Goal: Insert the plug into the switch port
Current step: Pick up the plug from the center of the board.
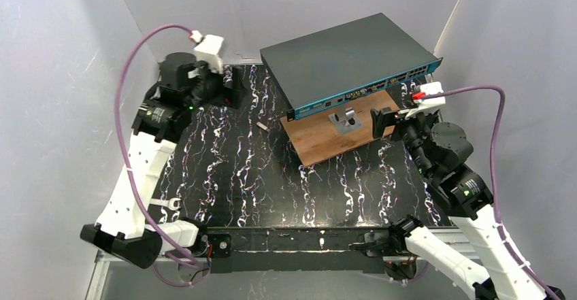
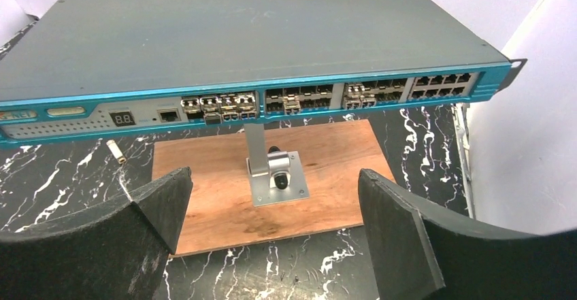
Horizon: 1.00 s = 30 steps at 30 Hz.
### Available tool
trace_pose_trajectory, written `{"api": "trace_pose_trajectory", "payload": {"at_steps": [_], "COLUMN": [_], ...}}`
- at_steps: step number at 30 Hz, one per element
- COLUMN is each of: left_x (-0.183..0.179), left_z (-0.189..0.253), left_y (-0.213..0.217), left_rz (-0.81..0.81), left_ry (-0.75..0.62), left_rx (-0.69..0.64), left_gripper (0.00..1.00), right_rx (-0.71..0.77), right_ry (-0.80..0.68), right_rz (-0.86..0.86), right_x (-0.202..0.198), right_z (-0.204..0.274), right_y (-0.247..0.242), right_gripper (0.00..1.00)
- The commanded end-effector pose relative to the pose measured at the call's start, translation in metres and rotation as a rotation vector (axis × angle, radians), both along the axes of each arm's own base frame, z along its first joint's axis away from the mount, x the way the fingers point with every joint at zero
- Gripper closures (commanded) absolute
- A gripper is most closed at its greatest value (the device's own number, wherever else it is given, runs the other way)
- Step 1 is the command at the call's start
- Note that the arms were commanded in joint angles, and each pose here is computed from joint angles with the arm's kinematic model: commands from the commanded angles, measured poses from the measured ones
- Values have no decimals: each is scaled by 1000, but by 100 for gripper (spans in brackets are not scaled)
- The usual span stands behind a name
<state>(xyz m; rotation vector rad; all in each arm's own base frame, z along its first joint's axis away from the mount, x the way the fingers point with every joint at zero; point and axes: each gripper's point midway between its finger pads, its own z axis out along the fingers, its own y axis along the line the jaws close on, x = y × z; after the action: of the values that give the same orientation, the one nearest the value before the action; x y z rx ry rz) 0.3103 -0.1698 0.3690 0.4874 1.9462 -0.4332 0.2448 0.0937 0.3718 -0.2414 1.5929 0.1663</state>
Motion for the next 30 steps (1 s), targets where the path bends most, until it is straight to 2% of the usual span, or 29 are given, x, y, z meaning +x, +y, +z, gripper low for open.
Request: {"api": "trace_pose_trajectory", "payload": {"at_steps": [1, 9, 15, 23, 30], "left_x": [19, 56, 84, 111, 131], "left_z": [-34, -126, -189, -249, -271], "left_y": [69, 75, 74, 57, 36], "left_rz": [333, 542, 713, 873, 948], "left_ry": [125, 365, 498, 504, 420], "left_rx": [-57, -179, -212, -115, -90], "left_gripper": [17, 17, 23, 24, 26], "right_rx": [9, -7, -27, -76, -109], "right_ry": [-68, -101, -103, -93, -83], "right_rz": [-50, -83, -115, -133, -151], "right_x": [-9, -21, -24, -17, -15], "right_z": [27, 35, 33, 27, 24], "right_y": [-17, -34, -42, -43, -46], "right_gripper": [1, 1, 1, 1, 1]}}
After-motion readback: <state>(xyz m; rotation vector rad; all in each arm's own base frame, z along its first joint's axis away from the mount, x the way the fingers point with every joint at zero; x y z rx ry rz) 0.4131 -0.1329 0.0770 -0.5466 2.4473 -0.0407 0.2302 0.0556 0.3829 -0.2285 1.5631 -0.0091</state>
